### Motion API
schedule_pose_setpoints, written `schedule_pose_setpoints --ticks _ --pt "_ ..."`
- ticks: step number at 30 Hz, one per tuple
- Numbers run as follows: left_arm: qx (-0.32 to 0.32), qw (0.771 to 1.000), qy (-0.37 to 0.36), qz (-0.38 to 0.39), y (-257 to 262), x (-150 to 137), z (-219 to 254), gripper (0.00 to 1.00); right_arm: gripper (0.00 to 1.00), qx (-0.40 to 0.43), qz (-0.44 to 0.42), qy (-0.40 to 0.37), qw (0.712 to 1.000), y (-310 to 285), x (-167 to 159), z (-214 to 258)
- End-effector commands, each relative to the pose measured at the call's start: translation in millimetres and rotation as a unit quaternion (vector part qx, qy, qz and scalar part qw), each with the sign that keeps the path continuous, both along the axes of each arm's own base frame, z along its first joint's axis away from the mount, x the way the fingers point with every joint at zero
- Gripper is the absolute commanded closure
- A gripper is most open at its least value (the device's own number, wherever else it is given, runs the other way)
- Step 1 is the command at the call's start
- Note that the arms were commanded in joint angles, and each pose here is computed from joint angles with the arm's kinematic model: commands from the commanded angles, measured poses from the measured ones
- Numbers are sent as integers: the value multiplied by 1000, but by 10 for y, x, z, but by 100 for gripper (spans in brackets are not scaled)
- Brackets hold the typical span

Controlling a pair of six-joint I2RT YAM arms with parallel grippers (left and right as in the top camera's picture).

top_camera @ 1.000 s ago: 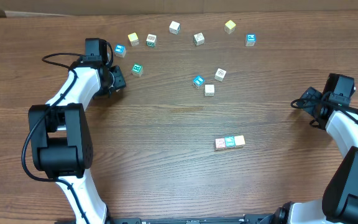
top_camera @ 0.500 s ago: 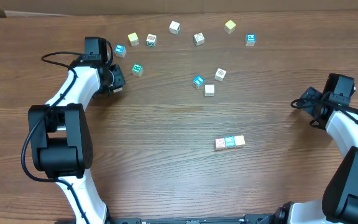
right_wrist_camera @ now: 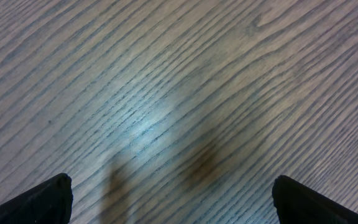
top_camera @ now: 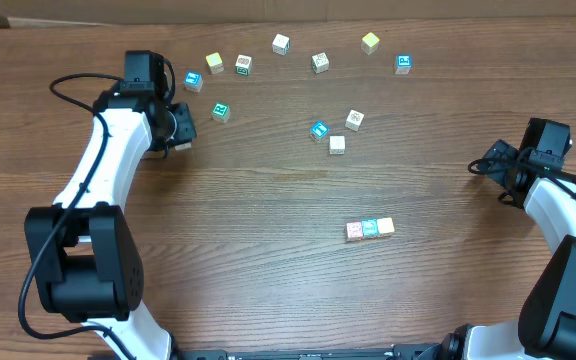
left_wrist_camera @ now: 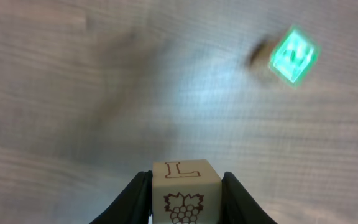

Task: Form a horizontal line

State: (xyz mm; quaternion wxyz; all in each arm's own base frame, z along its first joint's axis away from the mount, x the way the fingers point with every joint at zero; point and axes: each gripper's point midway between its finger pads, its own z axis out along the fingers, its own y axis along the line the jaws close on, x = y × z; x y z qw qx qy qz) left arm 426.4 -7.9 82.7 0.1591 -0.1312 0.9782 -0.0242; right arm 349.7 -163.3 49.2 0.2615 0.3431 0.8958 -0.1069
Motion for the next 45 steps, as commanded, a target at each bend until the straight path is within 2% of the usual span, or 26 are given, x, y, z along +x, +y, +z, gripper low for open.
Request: schedule_pose_setpoints --ticks 1,5,11,20,24,37,45 --pt "38 998 33 -23 -42 -169 -19 76 0 -2 -3 -6 1000 -22 26 26" --pt "110 991 72 -36 -14 -377 -54 77 0 -3 -3 -6 1000 -22 25 26" --pt "221 970 69 -74 -161 -454 4 78 0 -2 -3 -6 1000 -22 26 26" --pt "256 956 54 -133 -550 -578 -180 80 0 -2 -3 -5 1000 -21 25 25" --pt "308 940 45 -140 -514 -624 -215 80 0 -2 -3 -6 1000 -22 26 26" --pt "308 938 20 -159 -675 -690 -454 79 0 -2 -3 -6 1000 -22 26 26" --pt "278 946 22 -166 -769 -703 -512 77 0 -2 -3 -6 1000 -22 26 26"
